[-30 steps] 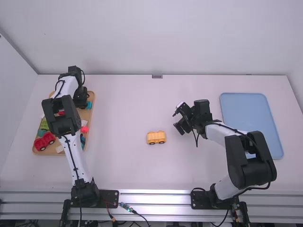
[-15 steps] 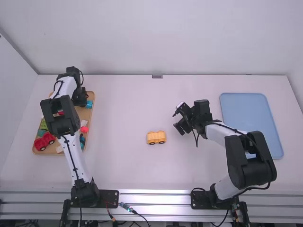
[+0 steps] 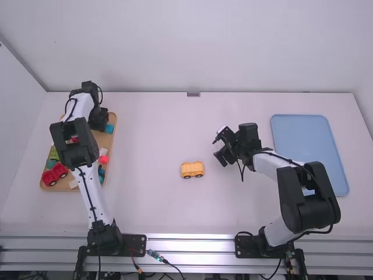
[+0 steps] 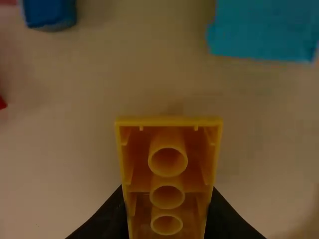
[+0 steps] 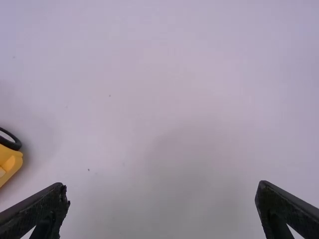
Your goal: Assemble lego blocks to make yellow taxi
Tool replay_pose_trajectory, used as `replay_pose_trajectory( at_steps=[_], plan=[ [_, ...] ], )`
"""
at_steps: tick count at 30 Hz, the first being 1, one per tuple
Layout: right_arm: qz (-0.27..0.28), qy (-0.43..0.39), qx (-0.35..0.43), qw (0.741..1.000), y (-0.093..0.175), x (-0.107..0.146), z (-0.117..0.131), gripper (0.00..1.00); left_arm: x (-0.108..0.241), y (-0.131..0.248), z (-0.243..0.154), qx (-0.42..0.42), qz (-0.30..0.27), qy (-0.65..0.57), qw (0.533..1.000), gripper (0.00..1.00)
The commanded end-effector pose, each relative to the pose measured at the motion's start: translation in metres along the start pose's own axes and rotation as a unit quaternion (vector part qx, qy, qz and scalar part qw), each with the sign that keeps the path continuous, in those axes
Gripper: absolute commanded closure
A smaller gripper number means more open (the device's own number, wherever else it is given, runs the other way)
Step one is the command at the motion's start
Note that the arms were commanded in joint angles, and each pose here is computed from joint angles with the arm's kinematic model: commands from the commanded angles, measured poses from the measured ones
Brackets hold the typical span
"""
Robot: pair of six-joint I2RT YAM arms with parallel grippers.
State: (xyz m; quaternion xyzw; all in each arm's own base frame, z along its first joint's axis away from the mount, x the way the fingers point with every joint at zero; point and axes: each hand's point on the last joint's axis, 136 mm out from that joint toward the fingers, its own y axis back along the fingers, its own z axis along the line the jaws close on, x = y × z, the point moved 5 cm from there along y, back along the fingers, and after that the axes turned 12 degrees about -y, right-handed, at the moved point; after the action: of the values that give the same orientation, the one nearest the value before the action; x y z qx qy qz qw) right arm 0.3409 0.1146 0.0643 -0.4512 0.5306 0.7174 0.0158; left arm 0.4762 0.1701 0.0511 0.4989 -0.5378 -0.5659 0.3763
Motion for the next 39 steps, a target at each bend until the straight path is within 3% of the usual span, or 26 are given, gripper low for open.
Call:
replay_pose_trajectory(
  at_steps=[1, 16, 23, 28, 35, 39],
  plan=[
    [-0.013, 0.004, 0.001, 1.000, 0.006, -0.008, 0.001, 0.01, -0.004, 0.001, -0.007, 0.008, -0.003, -0.078, 0.997, 0.98],
    [-0.025, -0.018, 0.003, 1.000, 0.006, -0.013, -0.001, 0.01, -0.013, 0.033, -0.017, 0.021, -0.017, -0.254, 0.967, 0.98],
    [-0.037, -0.029, 0.006, 0.999, 0.006, -0.017, -0.002, 0.01, -0.009, 0.030, -0.019, 0.023, -0.017, -0.295, 0.955, 0.98],
    [-0.039, -0.029, 0.000, 0.999, 0.006, -0.018, -0.001, 0.00, 0.008, 0.036, -0.022, 0.034, -0.028, -0.318, 0.947, 0.98],
    [-0.064, -0.052, -0.006, 0.997, 0.007, -0.028, -0.001, 0.01, 0.039, 0.090, -0.023, 0.112, -0.106, -0.376, 0.914, 0.98],
    [-0.104, -0.043, -0.067, 0.991, 0.011, -0.042, 0.013, 0.01, 0.076, 0.119, -0.021, 0.197, -0.142, -0.447, 0.861, 0.98]
  ],
)
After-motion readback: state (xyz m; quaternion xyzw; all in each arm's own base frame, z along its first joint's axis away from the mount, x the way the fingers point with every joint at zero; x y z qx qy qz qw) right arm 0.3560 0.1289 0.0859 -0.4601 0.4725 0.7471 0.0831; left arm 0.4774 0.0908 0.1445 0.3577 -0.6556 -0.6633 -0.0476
